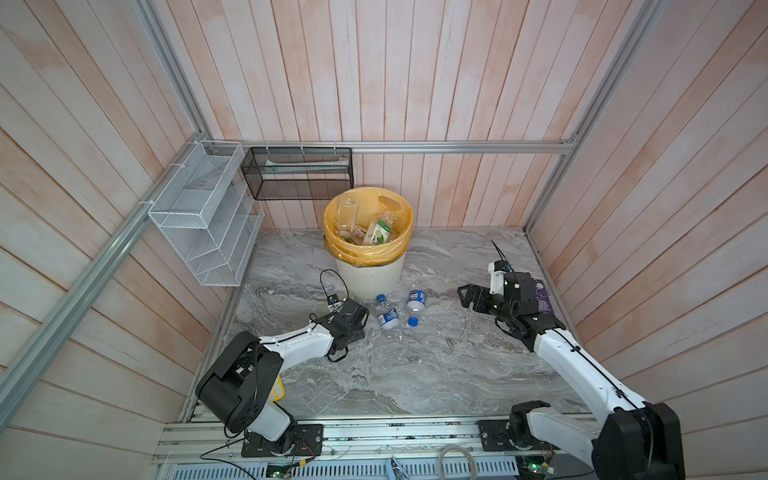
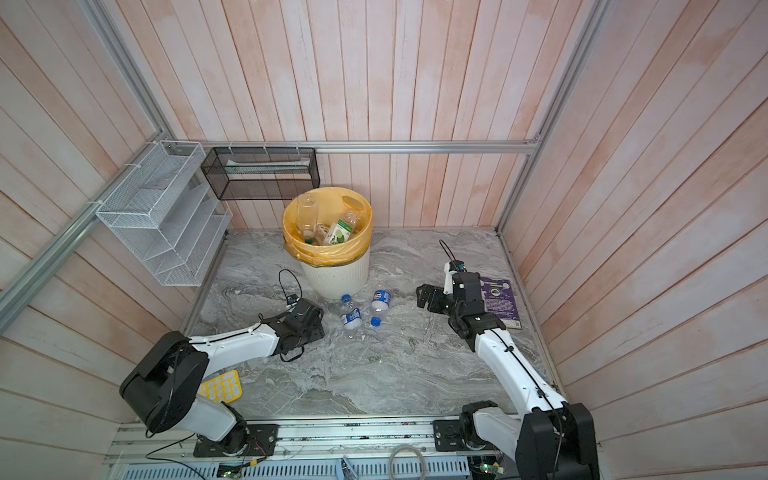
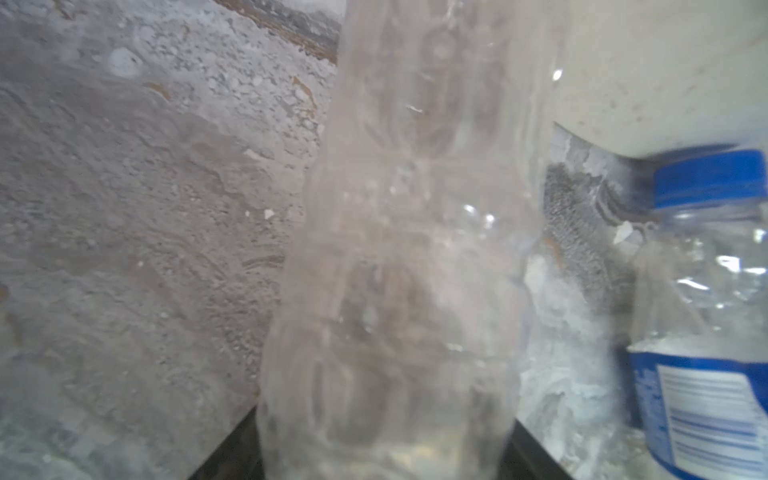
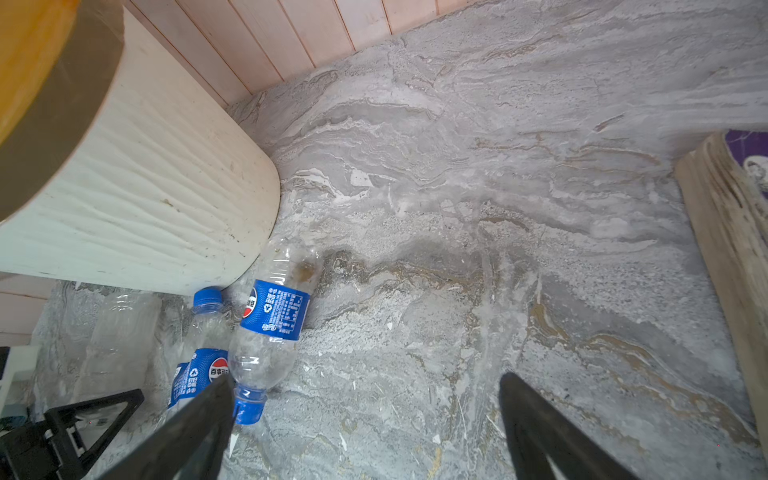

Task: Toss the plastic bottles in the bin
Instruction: 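Grasp the plain clear bottle beside the bin with the left gripper, then lift the clear bottle with the left gripper over the bin and release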

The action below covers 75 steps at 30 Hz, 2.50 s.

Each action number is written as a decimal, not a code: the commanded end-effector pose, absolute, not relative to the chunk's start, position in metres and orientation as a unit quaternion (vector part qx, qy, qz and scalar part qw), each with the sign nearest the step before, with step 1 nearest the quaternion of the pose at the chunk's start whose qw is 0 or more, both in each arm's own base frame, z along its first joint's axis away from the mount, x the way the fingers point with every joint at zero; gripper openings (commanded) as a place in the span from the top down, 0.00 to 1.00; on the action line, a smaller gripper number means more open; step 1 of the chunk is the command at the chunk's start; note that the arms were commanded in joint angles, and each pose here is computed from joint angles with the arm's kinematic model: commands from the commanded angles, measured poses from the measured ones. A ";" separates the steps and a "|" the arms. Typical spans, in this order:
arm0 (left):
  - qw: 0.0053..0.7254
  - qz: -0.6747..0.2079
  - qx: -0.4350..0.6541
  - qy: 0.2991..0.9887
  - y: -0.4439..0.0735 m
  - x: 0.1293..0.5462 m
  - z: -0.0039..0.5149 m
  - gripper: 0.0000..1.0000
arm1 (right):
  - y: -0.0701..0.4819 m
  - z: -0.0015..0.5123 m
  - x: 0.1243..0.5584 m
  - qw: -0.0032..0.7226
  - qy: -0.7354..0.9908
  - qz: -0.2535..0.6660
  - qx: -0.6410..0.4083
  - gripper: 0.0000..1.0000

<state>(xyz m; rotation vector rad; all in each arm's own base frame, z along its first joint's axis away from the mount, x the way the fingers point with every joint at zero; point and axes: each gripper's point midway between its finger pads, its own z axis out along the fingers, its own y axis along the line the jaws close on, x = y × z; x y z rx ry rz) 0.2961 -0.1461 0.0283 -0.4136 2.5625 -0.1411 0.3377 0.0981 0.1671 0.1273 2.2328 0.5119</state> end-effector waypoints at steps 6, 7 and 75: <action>0.290 -0.030 -0.147 0.945 -0.126 0.291 0.048 0.06 | 0.098 0.162 0.340 0.408 0.887 0.209 0.056 0.01; 0.296 -0.030 -0.147 0.943 -0.125 0.293 0.052 0.03 | 0.099 0.162 0.340 0.407 0.887 0.210 0.057 0.01; 0.583 -0.117 0.037 0.803 -0.199 0.418 0.410 0.00 | 0.118 0.142 0.334 0.367 0.890 0.261 0.066 0.02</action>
